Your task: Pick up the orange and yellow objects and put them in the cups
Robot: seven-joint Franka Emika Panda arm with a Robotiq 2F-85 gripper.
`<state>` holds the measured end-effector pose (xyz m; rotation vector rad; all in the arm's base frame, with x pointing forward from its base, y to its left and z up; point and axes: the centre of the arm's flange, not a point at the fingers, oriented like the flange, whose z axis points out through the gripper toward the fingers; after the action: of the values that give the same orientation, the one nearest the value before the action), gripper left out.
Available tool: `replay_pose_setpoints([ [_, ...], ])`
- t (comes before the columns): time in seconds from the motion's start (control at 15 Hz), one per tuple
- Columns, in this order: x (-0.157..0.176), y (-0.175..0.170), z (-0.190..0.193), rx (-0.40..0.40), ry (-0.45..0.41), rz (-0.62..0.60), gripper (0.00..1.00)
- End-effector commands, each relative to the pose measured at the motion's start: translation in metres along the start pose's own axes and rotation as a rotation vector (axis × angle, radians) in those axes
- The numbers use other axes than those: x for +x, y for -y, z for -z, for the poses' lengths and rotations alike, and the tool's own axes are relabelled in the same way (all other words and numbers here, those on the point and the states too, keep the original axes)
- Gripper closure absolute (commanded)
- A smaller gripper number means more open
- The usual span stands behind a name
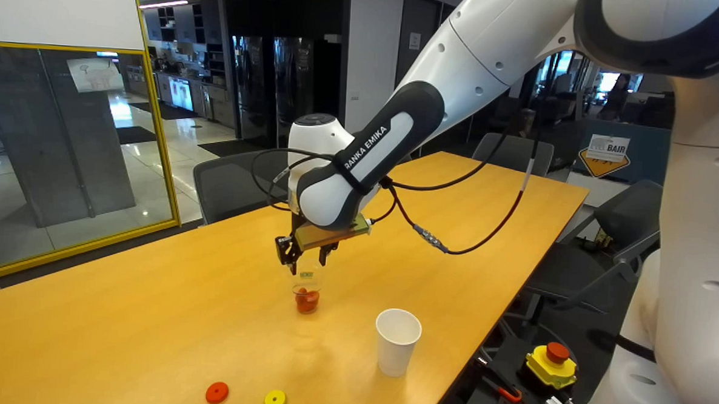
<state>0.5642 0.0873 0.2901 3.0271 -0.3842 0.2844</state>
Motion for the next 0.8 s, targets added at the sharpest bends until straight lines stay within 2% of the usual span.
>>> replay_pose_setpoints([
  [0.0, 0.005, 0.002, 0.005, 0.008, -0.005, 0.001, 0.0],
  [0.2, -0.002, 0.008, 0.016, 0.015, -0.018, 0.014, 0.0],
  [0.4, -0.021, 0.031, 0.031, 0.02, -0.04, 0.059, 0.0],
  [0.73, -0.082, 0.109, 0.035, 0.037, -0.039, 0.206, 0.0],
])
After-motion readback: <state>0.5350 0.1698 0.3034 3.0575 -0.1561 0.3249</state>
